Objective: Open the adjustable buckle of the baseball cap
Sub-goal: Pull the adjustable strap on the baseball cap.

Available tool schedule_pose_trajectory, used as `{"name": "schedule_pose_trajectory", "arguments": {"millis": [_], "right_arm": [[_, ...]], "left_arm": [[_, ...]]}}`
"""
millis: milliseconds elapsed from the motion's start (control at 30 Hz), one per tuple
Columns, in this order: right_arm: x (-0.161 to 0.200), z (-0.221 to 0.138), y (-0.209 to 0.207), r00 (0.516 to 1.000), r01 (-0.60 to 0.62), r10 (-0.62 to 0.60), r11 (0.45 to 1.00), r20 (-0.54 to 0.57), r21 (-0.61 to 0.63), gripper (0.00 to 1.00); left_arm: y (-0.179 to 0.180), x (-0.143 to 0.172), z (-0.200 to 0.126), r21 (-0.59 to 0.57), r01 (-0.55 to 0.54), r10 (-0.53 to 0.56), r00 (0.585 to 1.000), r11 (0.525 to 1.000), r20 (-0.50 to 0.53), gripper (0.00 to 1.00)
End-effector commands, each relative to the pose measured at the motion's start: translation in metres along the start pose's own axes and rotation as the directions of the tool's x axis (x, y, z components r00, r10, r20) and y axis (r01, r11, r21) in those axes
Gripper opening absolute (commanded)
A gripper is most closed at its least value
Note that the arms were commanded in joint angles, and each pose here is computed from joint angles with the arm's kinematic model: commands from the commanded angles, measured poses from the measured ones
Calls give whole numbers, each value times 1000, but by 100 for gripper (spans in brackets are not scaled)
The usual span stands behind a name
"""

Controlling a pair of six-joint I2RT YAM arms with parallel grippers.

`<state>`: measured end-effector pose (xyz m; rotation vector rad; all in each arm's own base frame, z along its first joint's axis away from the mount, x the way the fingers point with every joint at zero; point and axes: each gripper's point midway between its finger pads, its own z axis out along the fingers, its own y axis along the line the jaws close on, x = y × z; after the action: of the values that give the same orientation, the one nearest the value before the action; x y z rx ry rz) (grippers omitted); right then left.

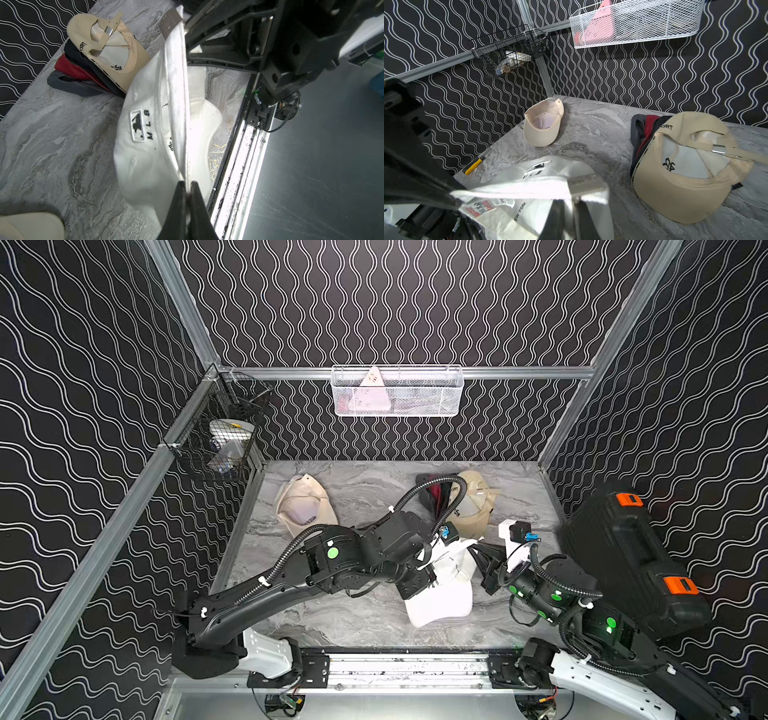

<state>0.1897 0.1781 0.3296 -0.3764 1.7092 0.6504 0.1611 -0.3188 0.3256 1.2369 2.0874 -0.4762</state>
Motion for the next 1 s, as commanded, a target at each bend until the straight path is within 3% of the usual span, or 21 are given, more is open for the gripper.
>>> {"name": "schedule_pose_trajectory", "arguments": {"millis": [0,467,733,967], "right_arm": [[-7,-3,-12,999,-23,21,997,39,68,4],[-8,-15,-30,997,-41,31,988,73,147,5],[27,7,-13,997,-28,33,997,-76,70,12],[50,23,-8,991,-48,54,998,-123,48,21]], "left_arm": [[3,4,-4,-17,19,-19,1000,1000,-1,0],[16,5,-18,-87,38,-35,998,996,44,0],[31,-18,-24,-156,64,-42,989,986,139,0],[61,-32,-26,-221,130,-84,974,967,210,0]]}}
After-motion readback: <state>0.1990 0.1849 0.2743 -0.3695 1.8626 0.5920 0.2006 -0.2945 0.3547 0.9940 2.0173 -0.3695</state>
